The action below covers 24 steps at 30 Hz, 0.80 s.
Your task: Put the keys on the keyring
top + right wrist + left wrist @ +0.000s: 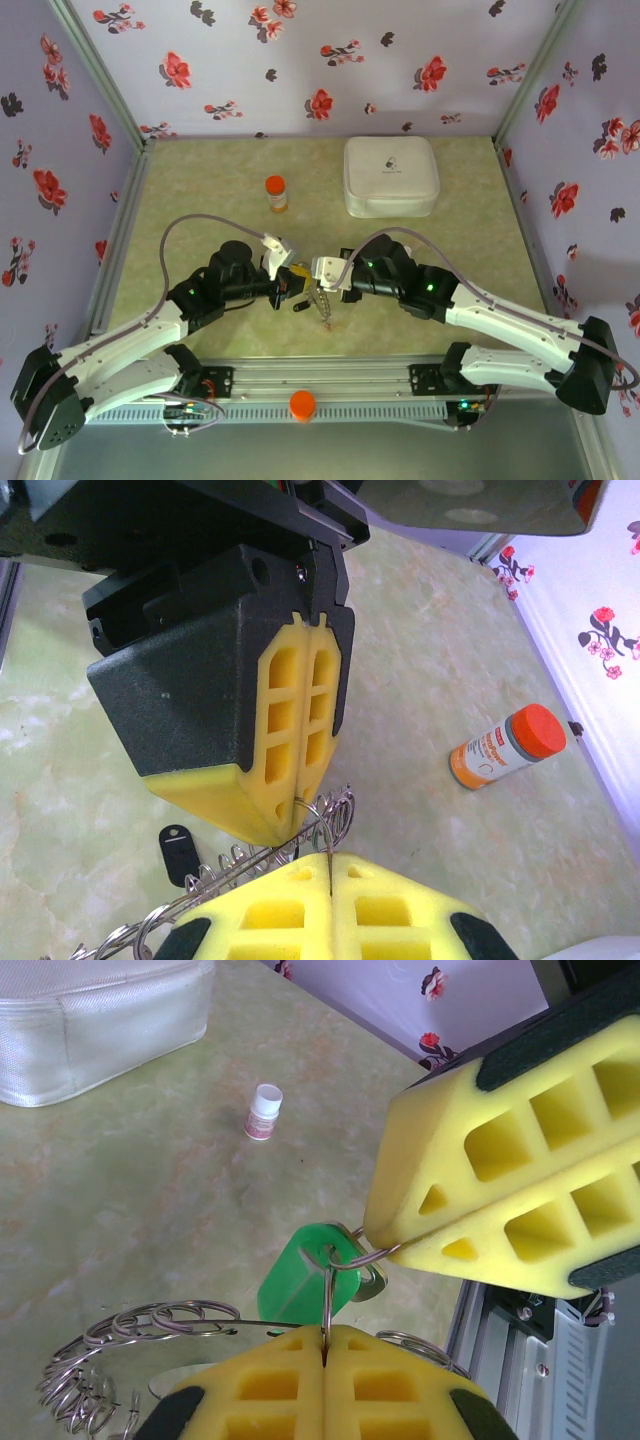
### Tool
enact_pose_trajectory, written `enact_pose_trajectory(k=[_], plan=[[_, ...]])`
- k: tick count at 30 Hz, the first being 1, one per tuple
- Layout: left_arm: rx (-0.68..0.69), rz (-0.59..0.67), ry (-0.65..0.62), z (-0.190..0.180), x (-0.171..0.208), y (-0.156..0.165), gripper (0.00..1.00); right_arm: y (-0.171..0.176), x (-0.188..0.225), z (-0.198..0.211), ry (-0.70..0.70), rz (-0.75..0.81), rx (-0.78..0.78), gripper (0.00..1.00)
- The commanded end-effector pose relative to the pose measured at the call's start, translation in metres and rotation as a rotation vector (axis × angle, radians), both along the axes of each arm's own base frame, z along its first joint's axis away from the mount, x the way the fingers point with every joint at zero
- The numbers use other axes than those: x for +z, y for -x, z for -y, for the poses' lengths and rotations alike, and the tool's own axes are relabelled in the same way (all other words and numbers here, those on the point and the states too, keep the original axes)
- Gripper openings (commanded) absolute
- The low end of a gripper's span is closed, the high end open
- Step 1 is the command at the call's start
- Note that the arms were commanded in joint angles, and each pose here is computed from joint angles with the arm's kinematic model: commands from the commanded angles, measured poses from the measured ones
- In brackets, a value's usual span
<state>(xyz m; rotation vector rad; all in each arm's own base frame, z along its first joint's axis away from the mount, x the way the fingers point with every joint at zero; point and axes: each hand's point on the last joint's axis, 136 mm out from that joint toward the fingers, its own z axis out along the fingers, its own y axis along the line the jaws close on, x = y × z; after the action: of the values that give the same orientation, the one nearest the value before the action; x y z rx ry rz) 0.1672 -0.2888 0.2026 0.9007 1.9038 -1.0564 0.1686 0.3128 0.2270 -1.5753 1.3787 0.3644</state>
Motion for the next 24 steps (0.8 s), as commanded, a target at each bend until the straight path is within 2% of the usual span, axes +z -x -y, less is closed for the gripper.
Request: enact_pose_trajectory(k=[1, 12, 21, 24], plan=[[-0.023, 0.087, 0.074, 0.007, 0.033, -0.002, 0.0, 0.008, -0.005, -0.002, 0.01, -0.038, 0.024, 0.0], [-0.018, 0.096, 0.072, 0.008, 0.033, -0.004, 0.0, 0.018, -0.009, -0.001, 0.035, -0.07, 0.071, 0.0], [-0.015, 0.159, 0.083, 0.007, 0.036, -0.006, 0.0, 0.017, -0.015, 0.003, 0.062, -0.066, 0.064, 0.0], [-0.014, 0.212, 0.097, 0.005, 0.04, -0.007, 0.0, 0.018, -0.016, 0.004, 0.061, -0.069, 0.063, 0.12]])
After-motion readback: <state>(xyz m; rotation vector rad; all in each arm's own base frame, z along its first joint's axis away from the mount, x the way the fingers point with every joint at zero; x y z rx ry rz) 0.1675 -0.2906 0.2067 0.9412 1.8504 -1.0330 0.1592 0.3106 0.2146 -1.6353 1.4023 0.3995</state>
